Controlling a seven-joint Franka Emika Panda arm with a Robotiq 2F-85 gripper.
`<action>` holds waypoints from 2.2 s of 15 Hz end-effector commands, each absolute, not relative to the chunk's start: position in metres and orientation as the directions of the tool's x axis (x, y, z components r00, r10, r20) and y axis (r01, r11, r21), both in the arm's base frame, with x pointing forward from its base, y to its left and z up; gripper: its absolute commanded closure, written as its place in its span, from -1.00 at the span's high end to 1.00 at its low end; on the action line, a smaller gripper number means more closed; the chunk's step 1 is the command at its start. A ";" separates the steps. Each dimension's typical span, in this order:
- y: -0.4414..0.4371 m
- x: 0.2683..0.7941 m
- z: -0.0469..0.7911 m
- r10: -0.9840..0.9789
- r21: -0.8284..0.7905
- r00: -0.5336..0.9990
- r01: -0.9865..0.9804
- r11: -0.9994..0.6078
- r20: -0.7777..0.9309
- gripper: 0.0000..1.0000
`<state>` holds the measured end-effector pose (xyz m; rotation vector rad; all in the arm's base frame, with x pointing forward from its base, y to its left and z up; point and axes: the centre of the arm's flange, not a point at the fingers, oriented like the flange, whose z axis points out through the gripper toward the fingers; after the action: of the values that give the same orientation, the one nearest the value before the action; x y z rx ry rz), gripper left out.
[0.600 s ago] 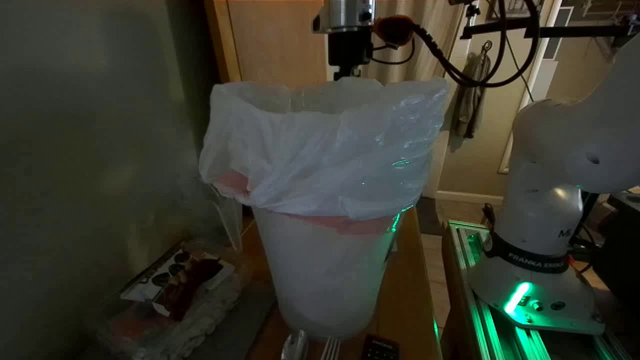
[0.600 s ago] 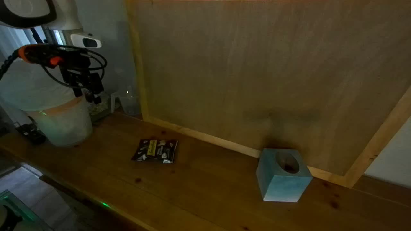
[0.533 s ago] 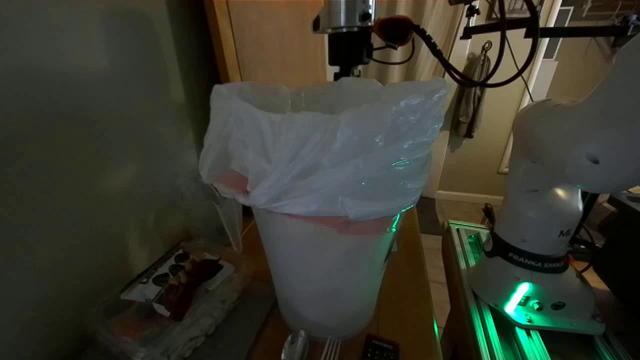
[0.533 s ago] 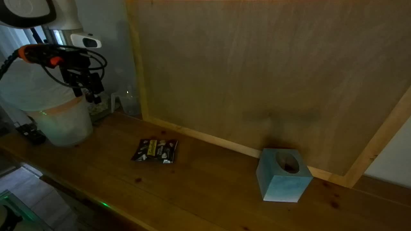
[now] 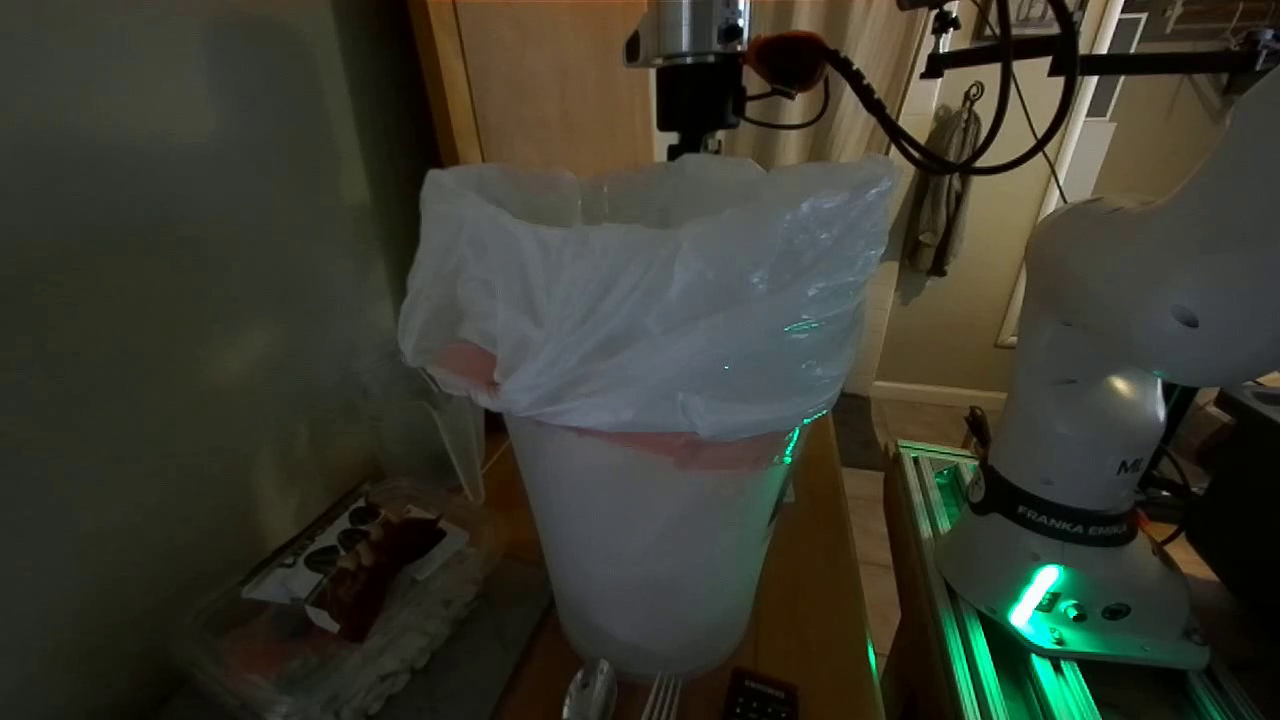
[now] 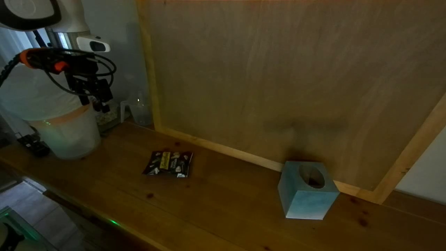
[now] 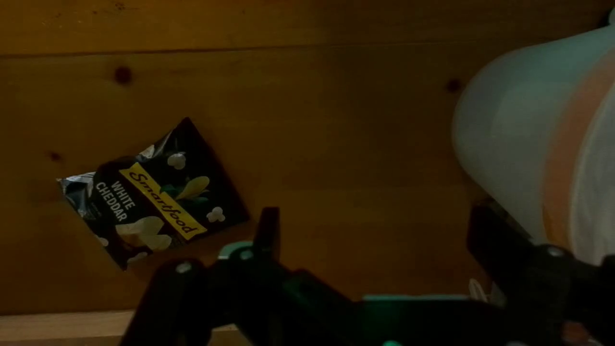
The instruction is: Put the packet inside the bin
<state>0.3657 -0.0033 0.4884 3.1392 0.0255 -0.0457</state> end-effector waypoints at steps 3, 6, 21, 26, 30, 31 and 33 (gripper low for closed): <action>-0.003 0.366 0.488 0.016 0.002 0.999 0.016 -1.000 -0.029 1.00; -0.003 0.366 0.488 0.016 0.002 0.999 0.016 -1.000 -0.029 1.00; -0.132 0.336 0.450 -0.232 0.044 0.971 -0.234 -0.971 0.051 1.00; -0.173 0.339 0.438 -0.319 0.037 0.935 -0.328 -0.944 0.156 1.00; -0.175 0.336 0.442 -0.338 0.013 0.929 -0.343 -0.939 0.150 1.00; -0.175 0.337 0.442 -0.337 0.013 0.930 -0.343 -0.939 0.149 1.00; -0.173 0.337 0.443 -0.333 0.015 0.931 -0.339 -0.941 0.150 1.00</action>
<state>0.3374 -0.1733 0.4426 3.0469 -0.5299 0.2255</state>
